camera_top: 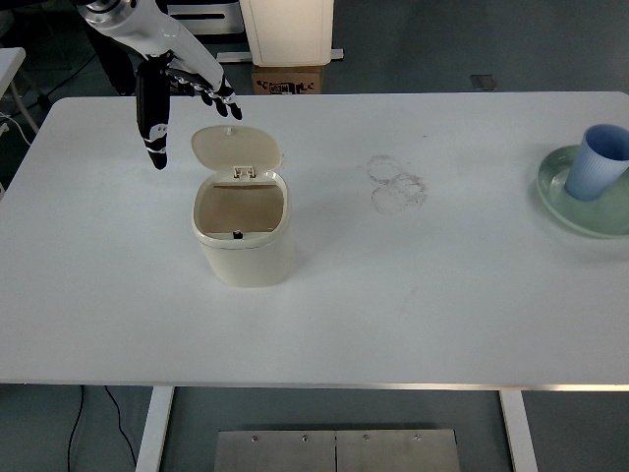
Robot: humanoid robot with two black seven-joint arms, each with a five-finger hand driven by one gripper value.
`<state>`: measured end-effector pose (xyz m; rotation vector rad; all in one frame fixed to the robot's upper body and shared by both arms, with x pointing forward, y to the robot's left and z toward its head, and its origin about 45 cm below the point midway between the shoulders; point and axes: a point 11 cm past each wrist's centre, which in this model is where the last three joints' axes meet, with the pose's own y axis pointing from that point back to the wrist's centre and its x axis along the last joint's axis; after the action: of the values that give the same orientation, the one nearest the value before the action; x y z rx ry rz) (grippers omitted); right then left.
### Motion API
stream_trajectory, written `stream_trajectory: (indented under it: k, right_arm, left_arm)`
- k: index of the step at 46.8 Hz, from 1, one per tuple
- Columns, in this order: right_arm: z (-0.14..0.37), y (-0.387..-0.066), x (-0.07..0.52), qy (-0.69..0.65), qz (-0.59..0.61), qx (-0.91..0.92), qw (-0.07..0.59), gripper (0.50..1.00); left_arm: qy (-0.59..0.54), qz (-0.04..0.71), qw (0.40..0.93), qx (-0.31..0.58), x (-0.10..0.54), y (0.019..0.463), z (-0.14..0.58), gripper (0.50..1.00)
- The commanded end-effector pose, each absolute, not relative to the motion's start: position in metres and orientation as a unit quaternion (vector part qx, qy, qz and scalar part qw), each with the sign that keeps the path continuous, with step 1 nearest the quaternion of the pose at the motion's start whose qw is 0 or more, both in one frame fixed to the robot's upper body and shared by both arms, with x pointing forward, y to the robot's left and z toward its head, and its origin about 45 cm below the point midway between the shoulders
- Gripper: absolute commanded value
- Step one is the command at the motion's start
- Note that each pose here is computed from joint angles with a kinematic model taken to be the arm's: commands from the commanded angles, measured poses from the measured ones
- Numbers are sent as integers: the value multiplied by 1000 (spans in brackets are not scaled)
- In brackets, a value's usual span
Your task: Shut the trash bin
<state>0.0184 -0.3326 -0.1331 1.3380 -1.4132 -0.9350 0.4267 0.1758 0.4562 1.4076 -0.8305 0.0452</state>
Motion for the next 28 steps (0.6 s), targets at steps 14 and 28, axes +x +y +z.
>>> stream_trajectory:
  k: [14,28]
  right_arm:
    - [-133,-333,18,-577,-382,546,472,991]
    - [-133,-333,18,-577,-382,546,472,991]
  left_arm:
    - [-353,10,691,631,428,181,437,1000]
    - [-351,-3,695,628,427,172,426,1000]
